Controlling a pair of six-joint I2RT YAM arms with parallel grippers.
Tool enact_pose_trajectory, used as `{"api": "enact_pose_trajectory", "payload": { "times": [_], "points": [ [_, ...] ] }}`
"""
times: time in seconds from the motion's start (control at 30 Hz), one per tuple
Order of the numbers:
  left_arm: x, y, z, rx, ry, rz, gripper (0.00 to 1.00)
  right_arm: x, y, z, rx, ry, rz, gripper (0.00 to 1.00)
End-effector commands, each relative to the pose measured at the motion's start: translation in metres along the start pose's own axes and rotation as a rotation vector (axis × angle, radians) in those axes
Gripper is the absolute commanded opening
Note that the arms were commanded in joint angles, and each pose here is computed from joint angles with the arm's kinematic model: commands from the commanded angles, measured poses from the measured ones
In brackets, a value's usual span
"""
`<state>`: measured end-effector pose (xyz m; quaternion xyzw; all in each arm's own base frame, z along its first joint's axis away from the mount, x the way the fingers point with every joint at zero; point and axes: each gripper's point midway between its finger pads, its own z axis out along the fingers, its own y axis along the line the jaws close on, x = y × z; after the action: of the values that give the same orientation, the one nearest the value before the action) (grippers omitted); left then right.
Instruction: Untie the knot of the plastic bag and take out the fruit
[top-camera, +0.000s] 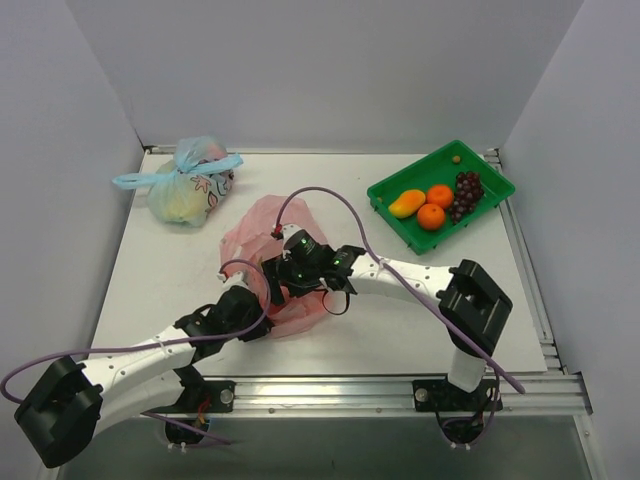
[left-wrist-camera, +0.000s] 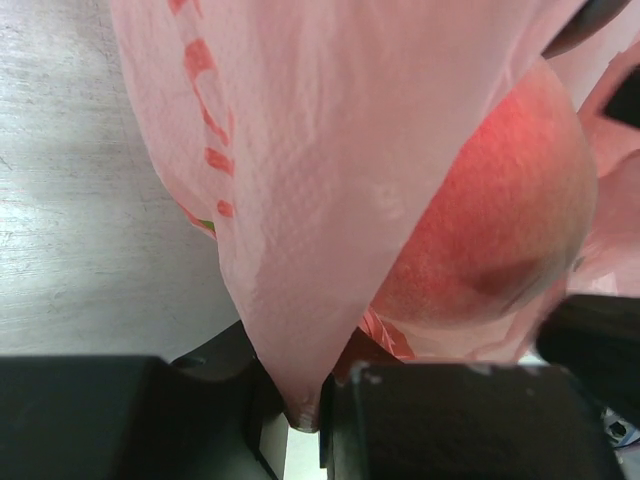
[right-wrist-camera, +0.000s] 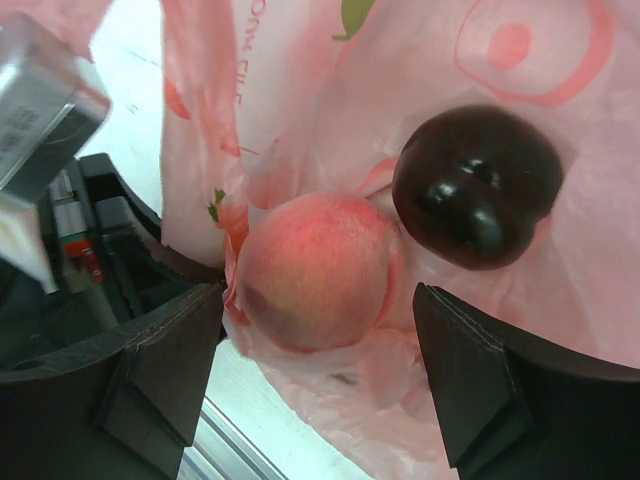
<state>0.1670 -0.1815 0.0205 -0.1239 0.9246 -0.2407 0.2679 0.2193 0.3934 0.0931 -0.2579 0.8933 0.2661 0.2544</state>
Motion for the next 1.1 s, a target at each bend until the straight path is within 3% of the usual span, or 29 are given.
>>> {"api": "enact_pose_trajectory", "payload": {
  "times": [0.0,0.13,0.57,0.87,1.0,1.03,1.07],
  "points": [
    [-0.008,-0.007,0.0,0.028,-0.042,0.006,0.22,-0.016,0.019,0.007,-0.068,-0.045,0.055,0.77],
    [-0.007,-0.009,0.001,0.033,-0.038,0.01,0.22,-0.001,0.023,0.024,-0.106,0.008,0.078,0.73],
    [-0.01,-0.009,0.001,0.03,-0.057,0.011,0.22,0.017,0.011,0.027,-0.093,0.051,0.094,0.74],
    [-0.01,-0.007,0.0,0.028,-0.063,0.008,0.22,0.032,-0.001,0.03,-0.055,0.103,0.071,0.82],
    [-0.01,-0.007,0.001,0.025,-0.061,0.008,0.22,0.03,0.002,0.029,-0.07,0.101,0.057,0.72],
    [-0.01,-0.007,0.001,0.025,-0.061,0.01,0.22,0.027,0.006,0.026,-0.086,0.096,0.051,0.61],
    [-0.01,-0.007,0.001,0.025,-0.063,0.008,0.22,0.026,0.006,0.024,-0.09,0.092,0.053,0.56]
  ]
}}
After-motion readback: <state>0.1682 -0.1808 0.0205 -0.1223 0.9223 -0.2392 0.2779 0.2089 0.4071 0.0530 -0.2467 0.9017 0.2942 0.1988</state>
